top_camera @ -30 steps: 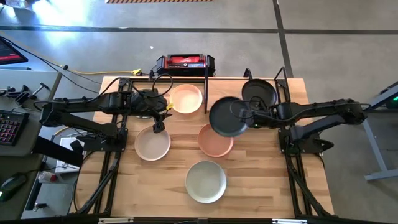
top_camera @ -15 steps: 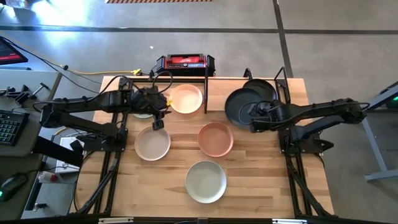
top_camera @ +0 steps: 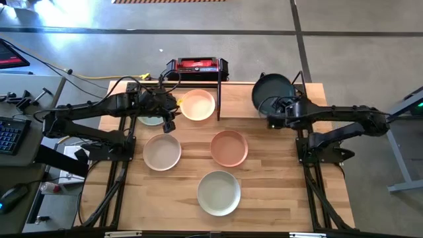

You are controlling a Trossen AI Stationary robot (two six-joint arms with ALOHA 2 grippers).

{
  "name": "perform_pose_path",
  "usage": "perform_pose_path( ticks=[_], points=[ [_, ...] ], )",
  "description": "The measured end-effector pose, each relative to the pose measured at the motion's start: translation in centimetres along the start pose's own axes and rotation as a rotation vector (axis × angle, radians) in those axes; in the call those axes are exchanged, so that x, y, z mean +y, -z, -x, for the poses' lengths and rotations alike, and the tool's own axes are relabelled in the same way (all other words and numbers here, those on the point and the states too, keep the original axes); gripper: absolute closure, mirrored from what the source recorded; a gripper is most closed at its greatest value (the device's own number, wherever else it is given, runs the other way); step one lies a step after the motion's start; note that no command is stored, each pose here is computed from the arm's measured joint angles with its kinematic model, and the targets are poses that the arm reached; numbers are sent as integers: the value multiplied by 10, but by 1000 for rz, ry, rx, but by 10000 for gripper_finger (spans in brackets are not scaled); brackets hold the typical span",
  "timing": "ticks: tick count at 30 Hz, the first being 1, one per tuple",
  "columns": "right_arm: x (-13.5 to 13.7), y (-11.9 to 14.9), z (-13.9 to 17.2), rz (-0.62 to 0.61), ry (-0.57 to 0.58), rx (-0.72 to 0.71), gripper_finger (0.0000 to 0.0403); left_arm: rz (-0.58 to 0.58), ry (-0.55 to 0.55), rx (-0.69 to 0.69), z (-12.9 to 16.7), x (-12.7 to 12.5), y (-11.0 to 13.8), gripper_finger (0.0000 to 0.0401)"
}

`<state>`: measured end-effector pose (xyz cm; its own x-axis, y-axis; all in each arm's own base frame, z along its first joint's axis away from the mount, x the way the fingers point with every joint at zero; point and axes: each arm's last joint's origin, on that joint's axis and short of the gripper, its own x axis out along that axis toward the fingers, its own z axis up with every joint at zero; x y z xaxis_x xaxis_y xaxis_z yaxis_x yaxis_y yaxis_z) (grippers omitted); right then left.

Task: Place and stack plates onto a shelf
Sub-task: Stack the black plate on top of the black plate

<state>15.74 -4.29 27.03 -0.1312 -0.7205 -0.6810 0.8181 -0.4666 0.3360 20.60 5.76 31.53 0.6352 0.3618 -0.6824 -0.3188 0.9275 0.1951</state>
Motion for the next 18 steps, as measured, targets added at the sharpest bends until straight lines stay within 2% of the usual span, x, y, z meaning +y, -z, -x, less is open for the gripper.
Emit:
perform_pose_path(
  ticks=[10, 18],
  points=[
    [5, -13, -16, -94, 89, -11, 403, 55, -26, 6, -1, 8, 1, 281],
    [11, -23, -20, -239, 34, -14, 403, 66, -37, 8, -2, 11, 1, 281]
  ],
)
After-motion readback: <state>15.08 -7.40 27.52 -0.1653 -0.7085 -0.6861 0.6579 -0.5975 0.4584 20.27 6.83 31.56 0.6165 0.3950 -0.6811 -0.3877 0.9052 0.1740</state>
